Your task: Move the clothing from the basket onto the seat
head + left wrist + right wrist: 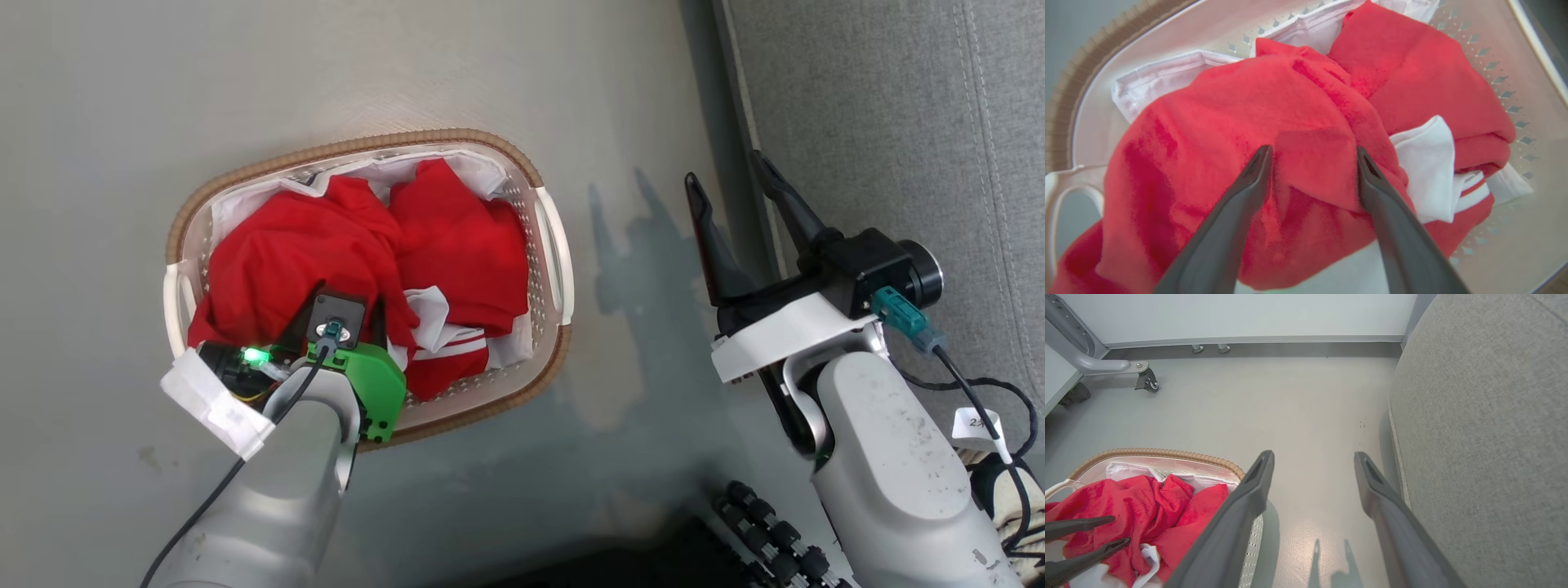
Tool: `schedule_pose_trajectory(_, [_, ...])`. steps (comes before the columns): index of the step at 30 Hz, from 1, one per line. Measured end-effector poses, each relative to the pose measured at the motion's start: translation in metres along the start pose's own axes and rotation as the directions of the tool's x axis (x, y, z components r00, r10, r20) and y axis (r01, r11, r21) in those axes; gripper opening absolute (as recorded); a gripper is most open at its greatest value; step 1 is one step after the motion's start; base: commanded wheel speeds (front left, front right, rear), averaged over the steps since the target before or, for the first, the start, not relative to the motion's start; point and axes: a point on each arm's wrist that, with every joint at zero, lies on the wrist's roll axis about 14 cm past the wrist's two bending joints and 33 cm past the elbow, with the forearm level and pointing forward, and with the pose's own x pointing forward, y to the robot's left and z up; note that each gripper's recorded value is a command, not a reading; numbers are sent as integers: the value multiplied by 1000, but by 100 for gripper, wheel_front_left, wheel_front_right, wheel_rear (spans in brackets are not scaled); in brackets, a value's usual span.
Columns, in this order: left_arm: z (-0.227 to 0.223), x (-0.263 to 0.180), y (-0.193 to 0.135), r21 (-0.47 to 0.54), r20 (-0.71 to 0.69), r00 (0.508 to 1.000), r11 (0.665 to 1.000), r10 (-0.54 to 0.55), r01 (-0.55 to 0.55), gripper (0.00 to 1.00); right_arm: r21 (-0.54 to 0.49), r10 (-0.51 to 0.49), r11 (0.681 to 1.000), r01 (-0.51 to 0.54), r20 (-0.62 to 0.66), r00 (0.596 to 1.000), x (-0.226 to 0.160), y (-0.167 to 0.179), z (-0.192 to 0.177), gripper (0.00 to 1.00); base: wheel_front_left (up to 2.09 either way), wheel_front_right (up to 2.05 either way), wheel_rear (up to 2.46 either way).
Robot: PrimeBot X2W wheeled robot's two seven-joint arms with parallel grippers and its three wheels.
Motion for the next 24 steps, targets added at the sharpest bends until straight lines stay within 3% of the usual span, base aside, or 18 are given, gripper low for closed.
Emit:
schedule_pose_trajectory(7, [-16, 4, 12, 63, -87, 995, 997, 53, -48, 100, 5, 4, 1000, -4, -13, 1000, 1, 2, -5, 100, 0, 0, 0])
schedule_pose_trajectory(15, [-31, 4, 17, 55, -160, 984, 996, 74, -66, 99, 14, 15, 1000, -15, -21, 1000, 3, 7, -10, 100, 0, 0, 0])
schedule_pose_trajectory(16, [-31, 4, 17, 57, -164, 984, 996, 74, -66, 92, 14, 16, 1000, -16, -22, 1000, 3, 7, -10, 100, 0, 0, 0])
schedule_pose_trajectory(19, [-32, 5, 14, 33, -175, 983, 998, 51, -46, 0, 18, 18, 1000, -18, -25, 1000, 2, 9, -10, 100, 0, 0, 0])
schedule_pose_trajectory(24, [-30, 2, 14, 26, -181, 983, 999, 45, -41, 0, 18, 18, 1000, -18, -22, 1000, -1, 9, -7, 100, 0, 0, 0])
